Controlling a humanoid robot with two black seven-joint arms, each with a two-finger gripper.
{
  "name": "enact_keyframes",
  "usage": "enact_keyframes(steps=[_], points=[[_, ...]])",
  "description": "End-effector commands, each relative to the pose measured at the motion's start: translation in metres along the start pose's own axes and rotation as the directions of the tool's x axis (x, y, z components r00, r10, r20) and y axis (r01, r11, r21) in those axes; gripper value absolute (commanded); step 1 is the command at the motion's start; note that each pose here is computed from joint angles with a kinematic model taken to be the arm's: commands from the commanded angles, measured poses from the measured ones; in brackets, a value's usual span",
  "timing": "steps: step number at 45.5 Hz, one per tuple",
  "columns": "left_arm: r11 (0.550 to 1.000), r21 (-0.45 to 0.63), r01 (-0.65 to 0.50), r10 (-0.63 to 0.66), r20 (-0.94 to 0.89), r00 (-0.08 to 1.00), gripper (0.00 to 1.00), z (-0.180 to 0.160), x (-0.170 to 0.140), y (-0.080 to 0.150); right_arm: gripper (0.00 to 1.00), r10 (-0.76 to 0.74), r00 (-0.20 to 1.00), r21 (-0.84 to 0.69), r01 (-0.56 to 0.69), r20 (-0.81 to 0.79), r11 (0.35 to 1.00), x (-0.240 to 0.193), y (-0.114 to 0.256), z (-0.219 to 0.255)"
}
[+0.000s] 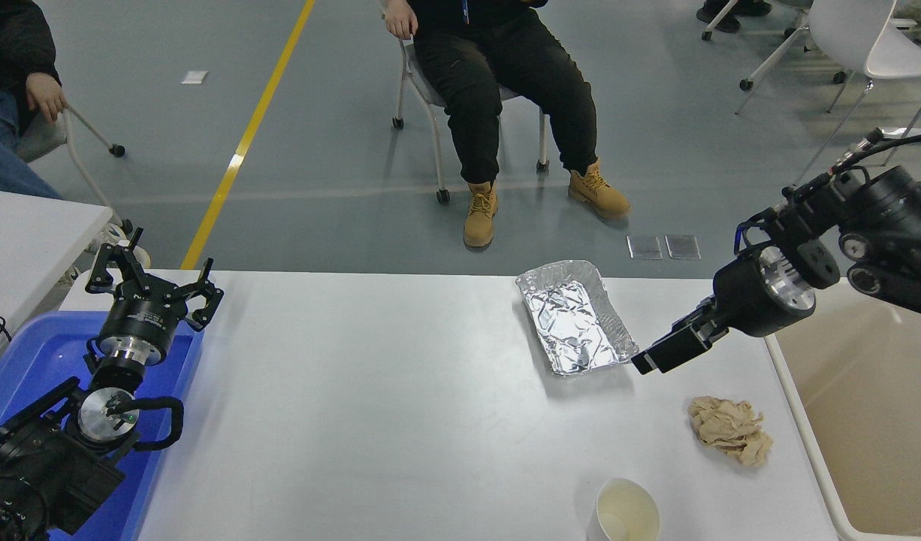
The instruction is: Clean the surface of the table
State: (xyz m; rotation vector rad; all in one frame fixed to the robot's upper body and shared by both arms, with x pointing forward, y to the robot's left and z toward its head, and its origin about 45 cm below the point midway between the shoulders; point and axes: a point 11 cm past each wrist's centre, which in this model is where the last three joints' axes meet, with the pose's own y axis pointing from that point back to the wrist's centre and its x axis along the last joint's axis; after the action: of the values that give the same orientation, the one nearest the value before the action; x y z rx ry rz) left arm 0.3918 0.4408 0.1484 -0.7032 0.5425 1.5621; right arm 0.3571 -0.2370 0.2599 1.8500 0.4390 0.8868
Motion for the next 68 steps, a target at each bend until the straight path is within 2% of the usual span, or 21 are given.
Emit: enact_keyframes(steps=[1,12,27,42,56,68], points=[[1.0,0.0,-0.001,0.001,0.0,1.0,1.0,0.0,0.0,0.0,0.98,-0.133,0.989,0.036,0.136,-0.065,0.99,-0.018,-0.031,-0.019],[1.0,0.0,-0.001,0.001,0.0,1.0,1.0,0.0,0.0,0.0,0.98,-0.214,0.976,0.066,0.216,-0.042,0.974,-0.059,-0.056,-0.018],[1.0,0.0,0.001,-0.001,0.0,1.0,1.0,0.0,0.0,0.0,0.98,-0.217,0.976,0.11,0.212,0.027,0.971,-0.085,-0.066,-0.017],[1.0,-0.001,0.001,-0.001,0.0,1.0,1.0,0.0,0.0,0.0,0.98,-0.115,0.982,0.174,0.089,0.149,0.981,-0.094,-0.076,-0.017],[1.0,0.0,0.001,-0.001,0.0,1.0,1.0,0.0,0.0,0.0,0.98,0.001,0.968,0.116,-0.031,0.251,0.993,-0.12,-0.08,0.01],[1.0,0.0,-0.001,0.001,0.0,1.0,1.0,0.0,0.0,0.0,0.98,0.017,0.951,0.1,-0.05,0.31,0.994,-0.152,-0.088,0.015]])
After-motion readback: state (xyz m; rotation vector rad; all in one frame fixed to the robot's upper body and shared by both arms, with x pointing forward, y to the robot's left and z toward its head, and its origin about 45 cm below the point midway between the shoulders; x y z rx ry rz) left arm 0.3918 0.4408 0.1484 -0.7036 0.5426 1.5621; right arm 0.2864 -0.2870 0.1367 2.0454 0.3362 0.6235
